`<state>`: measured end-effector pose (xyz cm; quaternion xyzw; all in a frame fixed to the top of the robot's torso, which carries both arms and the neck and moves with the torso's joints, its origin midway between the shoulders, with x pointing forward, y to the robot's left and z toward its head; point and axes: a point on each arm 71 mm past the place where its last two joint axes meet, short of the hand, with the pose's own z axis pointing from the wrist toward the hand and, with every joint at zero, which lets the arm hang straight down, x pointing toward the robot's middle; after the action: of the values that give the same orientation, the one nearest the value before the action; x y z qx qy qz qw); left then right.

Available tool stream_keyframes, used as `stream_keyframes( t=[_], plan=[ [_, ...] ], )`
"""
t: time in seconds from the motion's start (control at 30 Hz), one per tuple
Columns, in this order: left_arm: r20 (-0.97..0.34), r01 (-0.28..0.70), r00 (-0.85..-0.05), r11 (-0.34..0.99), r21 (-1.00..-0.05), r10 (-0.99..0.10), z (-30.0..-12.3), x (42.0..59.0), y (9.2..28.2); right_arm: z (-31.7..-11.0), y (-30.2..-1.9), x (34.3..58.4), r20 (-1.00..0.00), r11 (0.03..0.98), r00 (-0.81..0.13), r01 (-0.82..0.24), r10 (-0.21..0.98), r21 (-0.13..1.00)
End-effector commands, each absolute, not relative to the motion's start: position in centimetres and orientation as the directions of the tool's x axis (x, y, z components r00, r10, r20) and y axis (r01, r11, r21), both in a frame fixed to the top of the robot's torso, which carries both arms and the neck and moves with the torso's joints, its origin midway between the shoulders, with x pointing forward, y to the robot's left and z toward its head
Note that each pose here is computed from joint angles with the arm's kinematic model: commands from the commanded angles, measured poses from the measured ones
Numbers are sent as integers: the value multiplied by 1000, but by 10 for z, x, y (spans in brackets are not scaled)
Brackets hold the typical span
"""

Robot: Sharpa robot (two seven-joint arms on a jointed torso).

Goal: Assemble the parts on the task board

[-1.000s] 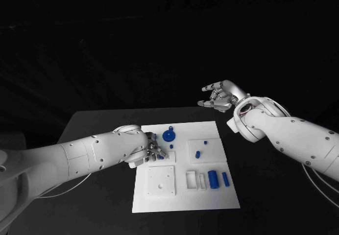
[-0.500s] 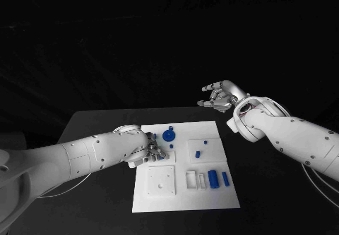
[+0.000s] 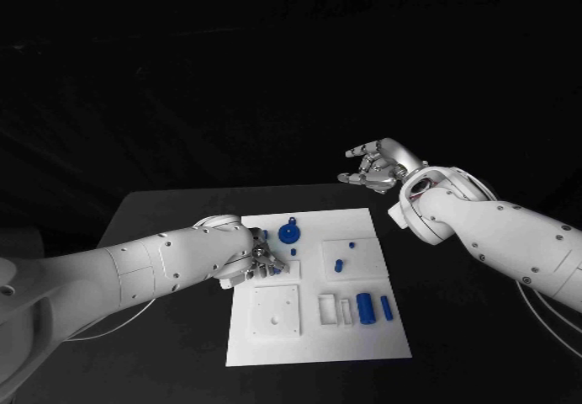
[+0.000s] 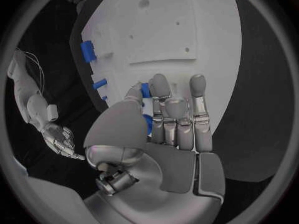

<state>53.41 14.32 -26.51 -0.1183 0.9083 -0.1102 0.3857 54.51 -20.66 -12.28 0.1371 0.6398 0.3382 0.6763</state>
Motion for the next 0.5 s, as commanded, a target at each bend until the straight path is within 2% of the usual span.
stream_keyframes(
  t=[0.03, 0.5],
  plan=[
    [-680, -123, -670, 947, -295, -299, -265, 534, 141, -123, -205, 545, -775, 731, -55, -293, 630, 616],
    [-674, -118, -678, 949, -291, -291, -265, 534, 141, -124, -205, 545, -775, 732, -58, -291, 629, 616]
  ],
)
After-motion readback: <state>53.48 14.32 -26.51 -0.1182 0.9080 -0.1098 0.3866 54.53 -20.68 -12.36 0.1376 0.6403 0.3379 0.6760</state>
